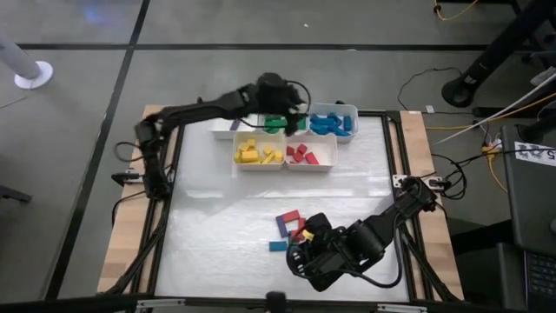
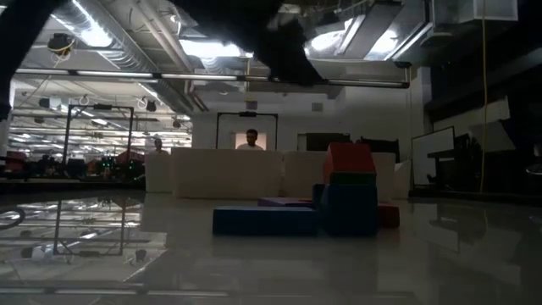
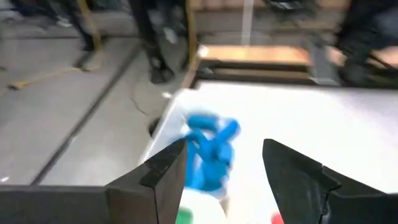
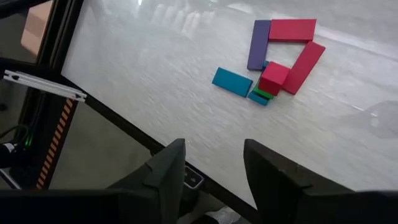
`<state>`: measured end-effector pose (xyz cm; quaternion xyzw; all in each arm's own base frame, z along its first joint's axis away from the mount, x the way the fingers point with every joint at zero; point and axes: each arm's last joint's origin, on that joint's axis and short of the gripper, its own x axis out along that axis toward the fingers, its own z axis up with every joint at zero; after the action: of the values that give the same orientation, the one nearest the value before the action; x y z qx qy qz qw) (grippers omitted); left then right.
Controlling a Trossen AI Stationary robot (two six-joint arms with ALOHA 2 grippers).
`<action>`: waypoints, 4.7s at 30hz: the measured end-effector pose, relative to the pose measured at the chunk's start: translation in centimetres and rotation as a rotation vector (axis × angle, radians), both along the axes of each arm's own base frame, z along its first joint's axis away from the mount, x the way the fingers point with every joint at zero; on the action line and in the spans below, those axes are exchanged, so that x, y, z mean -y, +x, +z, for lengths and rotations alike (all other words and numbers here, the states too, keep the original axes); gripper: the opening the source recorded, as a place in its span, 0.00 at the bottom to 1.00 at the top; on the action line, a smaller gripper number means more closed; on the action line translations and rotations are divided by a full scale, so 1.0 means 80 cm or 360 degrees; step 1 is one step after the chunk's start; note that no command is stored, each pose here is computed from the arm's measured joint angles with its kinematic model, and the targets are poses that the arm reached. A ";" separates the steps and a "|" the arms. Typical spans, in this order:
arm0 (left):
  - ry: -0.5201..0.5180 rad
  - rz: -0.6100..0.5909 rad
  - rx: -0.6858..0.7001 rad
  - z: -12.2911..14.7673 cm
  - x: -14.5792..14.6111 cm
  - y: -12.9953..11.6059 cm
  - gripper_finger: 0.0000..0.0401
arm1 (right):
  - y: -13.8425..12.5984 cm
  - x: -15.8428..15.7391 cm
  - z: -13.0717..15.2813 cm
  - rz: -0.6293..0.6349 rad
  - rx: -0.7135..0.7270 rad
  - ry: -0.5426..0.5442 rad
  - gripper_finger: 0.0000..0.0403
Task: Sort blocks
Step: Put the red block into the bottom right bin
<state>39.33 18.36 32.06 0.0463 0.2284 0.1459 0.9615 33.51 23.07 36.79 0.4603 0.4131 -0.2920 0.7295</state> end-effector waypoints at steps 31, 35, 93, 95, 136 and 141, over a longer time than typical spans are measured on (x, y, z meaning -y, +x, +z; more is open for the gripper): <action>-0.0528 -0.0372 -0.0160 0.057 0.164 -0.267 0.47 | 0.079 0.037 -0.120 -0.0293 -0.0608 0.0027 0.41; -0.0526 -0.0407 -0.0166 0.050 0.171 -0.270 0.47 | 0.088 0.040 -0.132 -0.0320 -0.0605 0.0030 0.41; -0.0424 -0.0496 -0.0234 0.041 0.176 -0.268 0.47 | 0.122 0.051 -0.224 -0.0465 -0.0844 0.0014 0.41; -0.0424 -0.0496 -0.0233 0.041 0.176 -0.268 0.47 | 0.123 0.050 -0.227 -0.0462 -0.0840 0.0024 0.41; -0.0933 -0.0188 -0.0016 0.064 0.215 -0.401 0.47 | 0.118 0.348 -0.122 0.0217 -0.0963 -0.0648 0.37; -0.0939 -0.0183 -0.0020 0.064 0.215 -0.400 0.47 | 0.110 0.384 -0.137 0.0195 -0.1040 -0.0507 0.37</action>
<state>7.33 1.19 37.20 -0.2213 0.2638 0.0181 0.9387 42.32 -7.64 25.80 0.1978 0.6005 -0.4400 0.6377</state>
